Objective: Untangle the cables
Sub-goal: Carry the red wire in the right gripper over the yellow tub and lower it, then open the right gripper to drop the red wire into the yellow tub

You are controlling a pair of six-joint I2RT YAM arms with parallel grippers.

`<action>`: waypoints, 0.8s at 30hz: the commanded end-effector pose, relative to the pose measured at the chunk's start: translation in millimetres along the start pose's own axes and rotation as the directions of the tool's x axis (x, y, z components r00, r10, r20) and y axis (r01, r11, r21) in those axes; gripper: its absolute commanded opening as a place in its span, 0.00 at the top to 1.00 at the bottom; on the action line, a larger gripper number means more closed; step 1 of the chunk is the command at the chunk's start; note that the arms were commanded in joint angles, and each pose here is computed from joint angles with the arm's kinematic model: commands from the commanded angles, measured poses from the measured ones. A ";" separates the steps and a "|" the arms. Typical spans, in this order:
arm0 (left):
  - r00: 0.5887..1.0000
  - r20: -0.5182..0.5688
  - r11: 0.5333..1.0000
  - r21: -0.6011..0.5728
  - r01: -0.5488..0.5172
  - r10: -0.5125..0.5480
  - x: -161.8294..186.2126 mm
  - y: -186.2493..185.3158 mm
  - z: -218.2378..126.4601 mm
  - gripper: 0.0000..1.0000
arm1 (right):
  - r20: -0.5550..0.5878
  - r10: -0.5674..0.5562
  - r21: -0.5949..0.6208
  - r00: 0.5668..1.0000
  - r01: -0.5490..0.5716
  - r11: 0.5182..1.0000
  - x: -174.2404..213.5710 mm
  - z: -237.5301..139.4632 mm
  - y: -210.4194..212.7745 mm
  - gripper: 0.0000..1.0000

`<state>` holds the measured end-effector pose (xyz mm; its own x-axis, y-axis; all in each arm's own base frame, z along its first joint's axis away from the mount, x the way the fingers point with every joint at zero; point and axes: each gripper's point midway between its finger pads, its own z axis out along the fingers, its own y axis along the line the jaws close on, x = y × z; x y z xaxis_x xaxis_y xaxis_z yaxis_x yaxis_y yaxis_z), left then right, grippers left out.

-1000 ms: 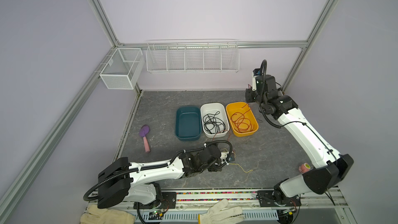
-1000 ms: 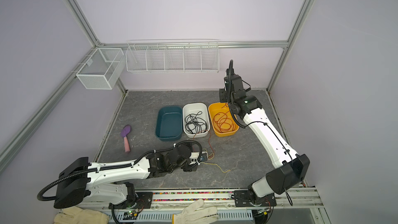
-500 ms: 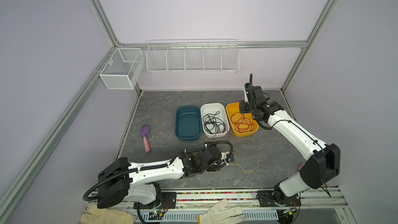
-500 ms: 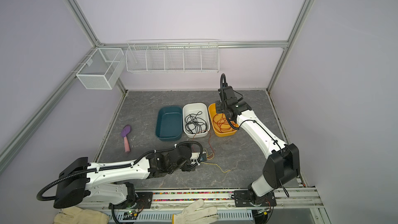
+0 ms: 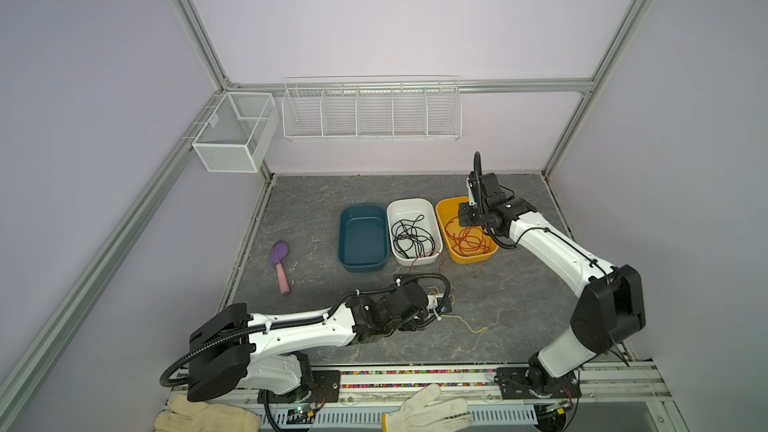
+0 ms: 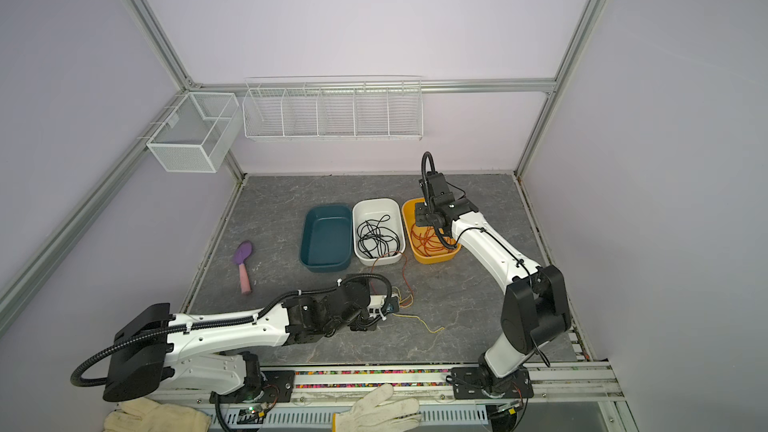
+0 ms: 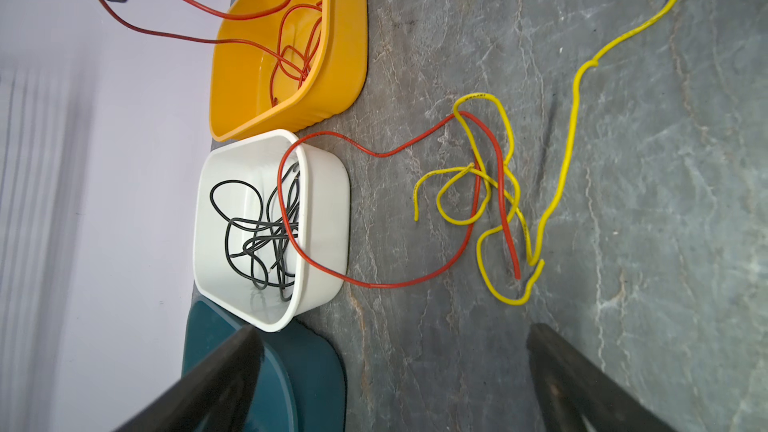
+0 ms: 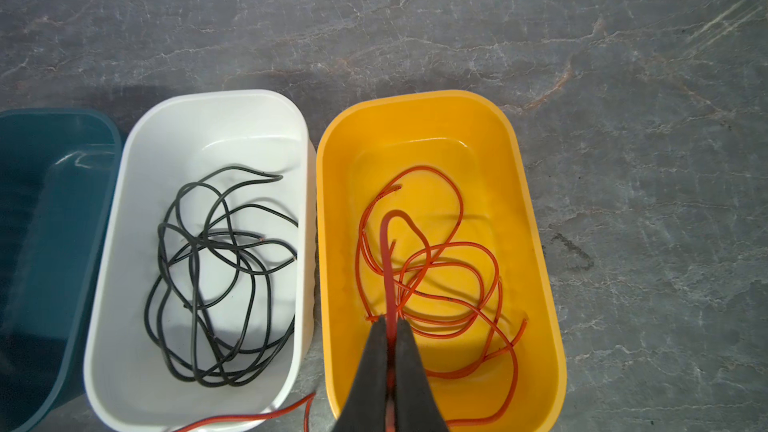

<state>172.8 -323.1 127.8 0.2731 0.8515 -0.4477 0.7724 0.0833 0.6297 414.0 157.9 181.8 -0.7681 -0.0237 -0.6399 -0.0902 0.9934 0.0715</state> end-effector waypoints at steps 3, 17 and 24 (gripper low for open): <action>1.000 -0.003 1.000 -0.004 -0.030 0.029 -2.8 0.0 0.0 0.01 | -0.103 0.042 -0.042 0.994 -0.046 0.998 19.9 15.3 1.8 0.94; 0.999 -0.001 0.999 -0.011 -0.039 0.039 -3.6 -0.8 -1.9 0.01 | -0.247 0.044 -0.053 0.968 -0.058 0.997 48.7 37.7 -1.6 0.94; 0.999 -0.005 0.999 -0.013 -0.047 0.047 -2.9 -1.3 -2.0 0.01 | -0.284 0.047 -0.057 0.958 -0.066 0.996 54.6 52.5 -0.8 0.94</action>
<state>170.5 -324.0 128.8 0.2873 0.8541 -0.4335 0.7603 0.0719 0.6456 404.1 161.1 110.6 -0.9074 -0.0170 -0.4199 -0.0837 0.9865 0.1410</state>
